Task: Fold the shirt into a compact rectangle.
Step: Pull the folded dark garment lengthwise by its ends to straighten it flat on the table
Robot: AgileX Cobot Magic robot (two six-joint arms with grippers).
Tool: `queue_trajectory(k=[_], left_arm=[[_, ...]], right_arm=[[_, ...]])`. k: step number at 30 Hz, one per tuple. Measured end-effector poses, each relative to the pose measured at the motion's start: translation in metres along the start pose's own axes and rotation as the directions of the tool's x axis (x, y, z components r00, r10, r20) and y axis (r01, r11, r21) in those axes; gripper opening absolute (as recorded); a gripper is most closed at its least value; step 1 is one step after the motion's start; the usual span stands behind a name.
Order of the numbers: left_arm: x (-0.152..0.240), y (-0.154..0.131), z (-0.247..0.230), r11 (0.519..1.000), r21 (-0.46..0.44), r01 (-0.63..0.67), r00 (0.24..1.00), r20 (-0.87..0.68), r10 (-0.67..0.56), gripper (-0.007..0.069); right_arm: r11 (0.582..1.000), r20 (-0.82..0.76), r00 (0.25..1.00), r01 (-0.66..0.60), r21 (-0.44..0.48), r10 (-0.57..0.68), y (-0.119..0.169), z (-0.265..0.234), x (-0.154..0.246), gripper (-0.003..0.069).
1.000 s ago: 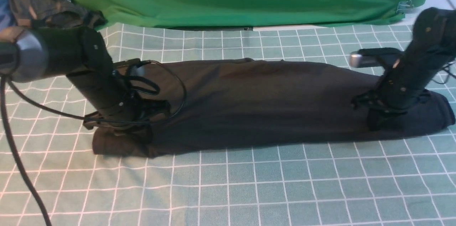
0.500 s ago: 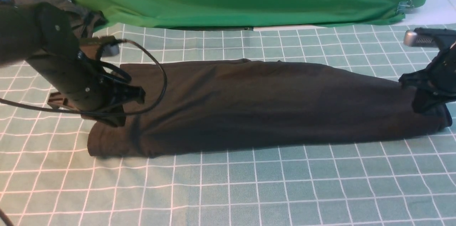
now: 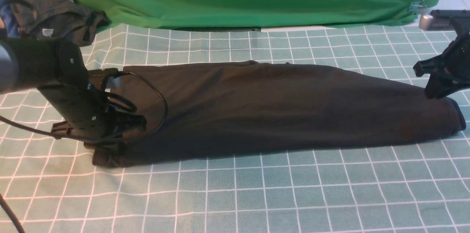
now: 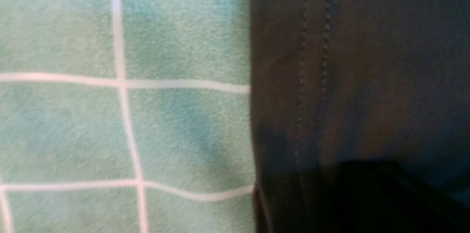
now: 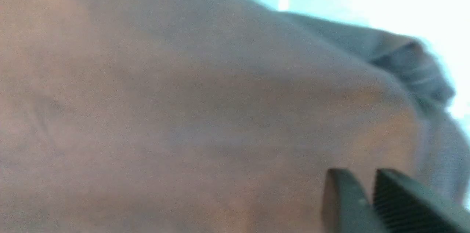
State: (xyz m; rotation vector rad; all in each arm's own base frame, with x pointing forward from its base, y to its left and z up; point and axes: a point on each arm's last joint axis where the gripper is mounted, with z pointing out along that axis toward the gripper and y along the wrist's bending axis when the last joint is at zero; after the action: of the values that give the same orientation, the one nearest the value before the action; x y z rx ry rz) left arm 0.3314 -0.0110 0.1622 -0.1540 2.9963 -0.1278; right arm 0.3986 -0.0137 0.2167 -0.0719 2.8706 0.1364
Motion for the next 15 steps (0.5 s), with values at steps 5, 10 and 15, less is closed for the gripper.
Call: queue_trajectory(k=[5, 10, 15], left_arm=[[0.003, 0.007, -0.041, 1.0, -0.021, -0.013, 0.995, 0.094, 0.015, 0.0011], [0.016, 0.001, -0.104, 1.0, 0.022, -0.011, 0.963, 0.27, 0.005, 0.0011], [0.041, -0.005, -0.151, 0.996, 0.079, -0.037, 0.934, 0.358, 0.006, 0.0011]], right_arm=[[0.996, 0.004, 0.999, -0.054, 0.073, 0.054, -0.012, -0.005, -0.002, 0.0513], [0.991, -0.013, 0.995, -0.102, 0.09, 0.103, -0.031, 0.004, 0.0, 0.0626], [0.986, -0.07, 0.984, -0.162, 0.037, 0.165, -0.041, 0.032, 0.003, 0.0612]])
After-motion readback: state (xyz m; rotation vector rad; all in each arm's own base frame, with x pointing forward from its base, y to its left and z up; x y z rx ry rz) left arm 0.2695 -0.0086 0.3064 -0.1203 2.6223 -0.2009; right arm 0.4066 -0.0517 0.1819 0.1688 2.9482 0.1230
